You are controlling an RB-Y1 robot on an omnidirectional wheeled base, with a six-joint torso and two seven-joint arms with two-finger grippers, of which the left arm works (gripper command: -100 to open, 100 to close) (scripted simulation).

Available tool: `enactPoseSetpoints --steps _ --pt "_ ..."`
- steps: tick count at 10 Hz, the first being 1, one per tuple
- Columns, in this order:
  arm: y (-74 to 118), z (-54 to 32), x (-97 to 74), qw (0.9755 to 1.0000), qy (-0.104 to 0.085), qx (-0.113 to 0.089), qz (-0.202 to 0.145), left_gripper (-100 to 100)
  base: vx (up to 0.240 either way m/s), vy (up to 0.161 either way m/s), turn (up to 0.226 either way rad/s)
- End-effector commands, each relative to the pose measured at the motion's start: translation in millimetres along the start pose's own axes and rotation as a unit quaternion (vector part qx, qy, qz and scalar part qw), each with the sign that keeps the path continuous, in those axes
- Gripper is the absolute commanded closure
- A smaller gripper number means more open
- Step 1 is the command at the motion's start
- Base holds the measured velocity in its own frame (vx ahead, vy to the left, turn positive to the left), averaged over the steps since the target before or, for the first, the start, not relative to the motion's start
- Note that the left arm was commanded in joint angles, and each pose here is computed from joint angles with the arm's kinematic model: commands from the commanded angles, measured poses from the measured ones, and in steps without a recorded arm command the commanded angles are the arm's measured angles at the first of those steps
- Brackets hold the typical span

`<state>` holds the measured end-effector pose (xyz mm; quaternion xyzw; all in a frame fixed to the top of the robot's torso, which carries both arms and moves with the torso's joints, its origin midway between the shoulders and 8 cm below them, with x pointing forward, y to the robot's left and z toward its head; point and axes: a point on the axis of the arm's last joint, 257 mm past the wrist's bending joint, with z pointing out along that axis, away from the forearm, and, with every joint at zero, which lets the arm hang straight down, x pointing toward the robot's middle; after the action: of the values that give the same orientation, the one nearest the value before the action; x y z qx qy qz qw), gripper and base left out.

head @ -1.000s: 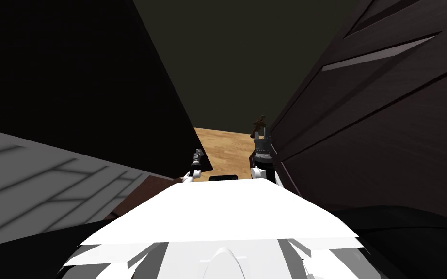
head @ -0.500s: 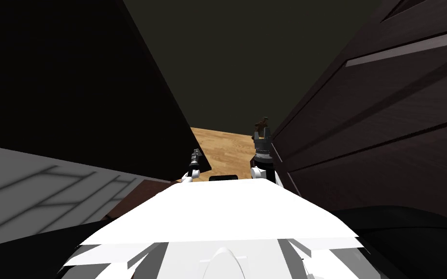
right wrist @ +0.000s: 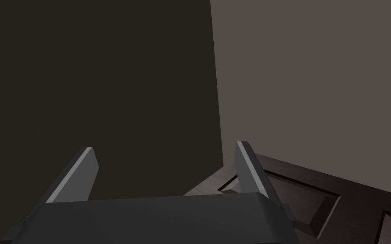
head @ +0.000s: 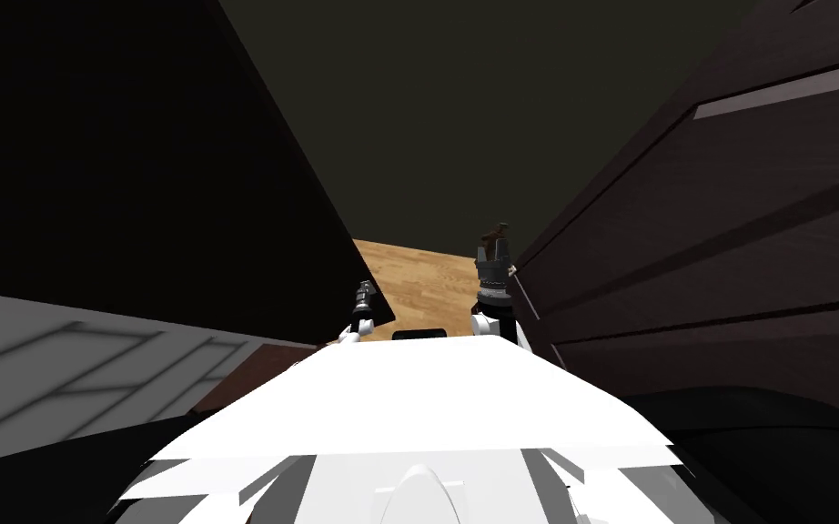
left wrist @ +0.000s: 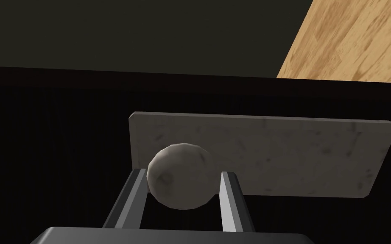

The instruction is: Push the door open

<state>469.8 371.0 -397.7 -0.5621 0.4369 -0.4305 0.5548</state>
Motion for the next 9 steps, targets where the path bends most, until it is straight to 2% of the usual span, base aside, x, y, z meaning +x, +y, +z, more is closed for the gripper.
enactPoseSetpoints --steps 1,5,7,9 --pt "-5.5 3.1 -9.0 0.9999 -0.01 0.006 0.0 100 0.183 -0.023 0.046" --pt "-5.8 1.2 -34.4 0.9992 -0.04 0.006 0.0 100 0.207 -0.033 0.046" --pt "-5.8 0.6 -40.6 0.9989 -0.047 0.006 0.0 100 0.14 -0.039 0.037" --pt "-6.0 -1.1 -54.2 0.998 -0.063 0.007 -0.001 100 0.156 -0.043 0.041"
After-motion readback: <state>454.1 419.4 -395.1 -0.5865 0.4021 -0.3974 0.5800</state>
